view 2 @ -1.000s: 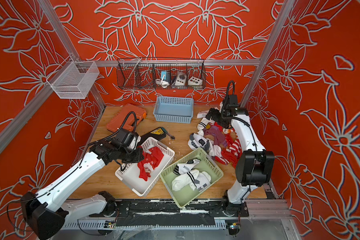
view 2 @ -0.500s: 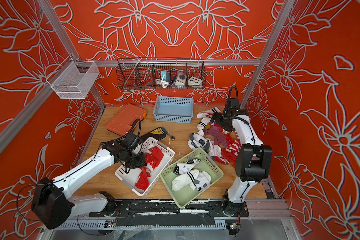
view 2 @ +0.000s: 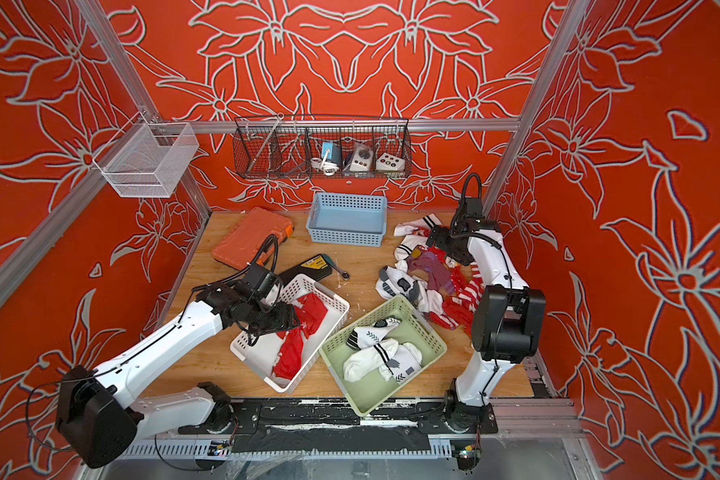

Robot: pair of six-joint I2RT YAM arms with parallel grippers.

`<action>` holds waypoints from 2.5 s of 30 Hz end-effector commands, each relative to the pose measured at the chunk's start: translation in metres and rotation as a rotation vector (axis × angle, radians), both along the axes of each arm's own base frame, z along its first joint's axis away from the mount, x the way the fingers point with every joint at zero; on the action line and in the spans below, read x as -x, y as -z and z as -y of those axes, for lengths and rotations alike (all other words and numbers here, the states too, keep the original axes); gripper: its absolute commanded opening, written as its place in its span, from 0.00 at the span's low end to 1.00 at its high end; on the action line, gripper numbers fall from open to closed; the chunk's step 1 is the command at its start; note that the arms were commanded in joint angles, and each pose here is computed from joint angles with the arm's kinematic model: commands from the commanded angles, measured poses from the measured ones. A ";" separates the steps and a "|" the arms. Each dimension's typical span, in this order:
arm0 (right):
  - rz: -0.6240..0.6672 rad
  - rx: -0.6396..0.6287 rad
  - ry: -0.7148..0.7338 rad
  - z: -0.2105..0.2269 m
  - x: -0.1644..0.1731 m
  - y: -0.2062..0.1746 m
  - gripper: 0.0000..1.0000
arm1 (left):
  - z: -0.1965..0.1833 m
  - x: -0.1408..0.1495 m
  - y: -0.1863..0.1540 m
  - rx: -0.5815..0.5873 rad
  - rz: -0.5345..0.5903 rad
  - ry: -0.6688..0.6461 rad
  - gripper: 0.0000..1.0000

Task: Sort the socks into the basket by color
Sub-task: Pick up the sock from the center of the board.

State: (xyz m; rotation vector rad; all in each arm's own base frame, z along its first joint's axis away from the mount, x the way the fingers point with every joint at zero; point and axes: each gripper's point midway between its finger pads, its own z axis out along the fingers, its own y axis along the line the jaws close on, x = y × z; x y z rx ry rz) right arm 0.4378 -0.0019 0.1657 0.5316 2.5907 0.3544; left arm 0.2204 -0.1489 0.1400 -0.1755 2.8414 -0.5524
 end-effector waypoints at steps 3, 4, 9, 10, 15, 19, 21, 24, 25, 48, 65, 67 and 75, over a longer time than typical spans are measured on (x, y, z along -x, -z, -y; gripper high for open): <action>-0.046 0.066 0.032 0.021 0.002 0.012 0.98 | -0.011 -0.013 -0.045 -0.011 0.163 -0.017 0.72; -0.048 0.078 0.036 0.025 0.001 0.013 0.97 | -0.011 -0.015 -0.052 -0.009 0.185 -0.018 0.72; -0.085 0.124 0.039 0.035 0.002 0.026 0.84 | -0.005 -0.027 -0.075 0.037 0.286 -0.018 0.72; -0.101 0.148 0.051 0.039 0.004 0.031 0.82 | -0.004 -0.029 -0.079 0.048 0.297 -0.019 0.72; -0.190 0.189 0.109 0.068 0.016 0.058 0.82 | 0.011 -0.041 -0.093 0.116 0.333 -0.005 0.72; -0.247 0.217 0.123 0.081 0.023 0.076 0.87 | 0.021 -0.048 -0.095 0.151 0.337 0.011 0.72; -0.270 0.210 0.122 0.083 0.025 0.087 0.87 | 0.024 -0.050 -0.094 0.159 0.332 0.018 0.72; -0.289 0.183 0.107 0.078 0.024 0.101 0.85 | 0.026 -0.052 -0.093 0.164 0.330 0.023 0.72; -0.288 0.174 0.103 0.077 0.023 0.103 0.84 | 0.027 -0.052 -0.093 0.164 0.331 0.025 0.72; -0.113 0.085 0.082 0.055 0.003 0.050 0.00 | 0.050 -0.076 -0.106 0.211 0.378 0.110 0.72; 0.223 -0.126 -0.261 -0.090 0.033 -0.072 0.00 | 0.106 -0.097 -0.134 0.363 0.539 0.296 0.75; 0.246 -0.145 -0.289 -0.100 0.040 -0.084 0.00 | 0.116 -0.096 -0.138 0.371 0.573 0.332 0.75; 0.321 -0.288 -0.423 -0.144 0.064 -0.123 0.00 | 0.158 -0.090 -0.151 0.384 0.703 0.471 0.77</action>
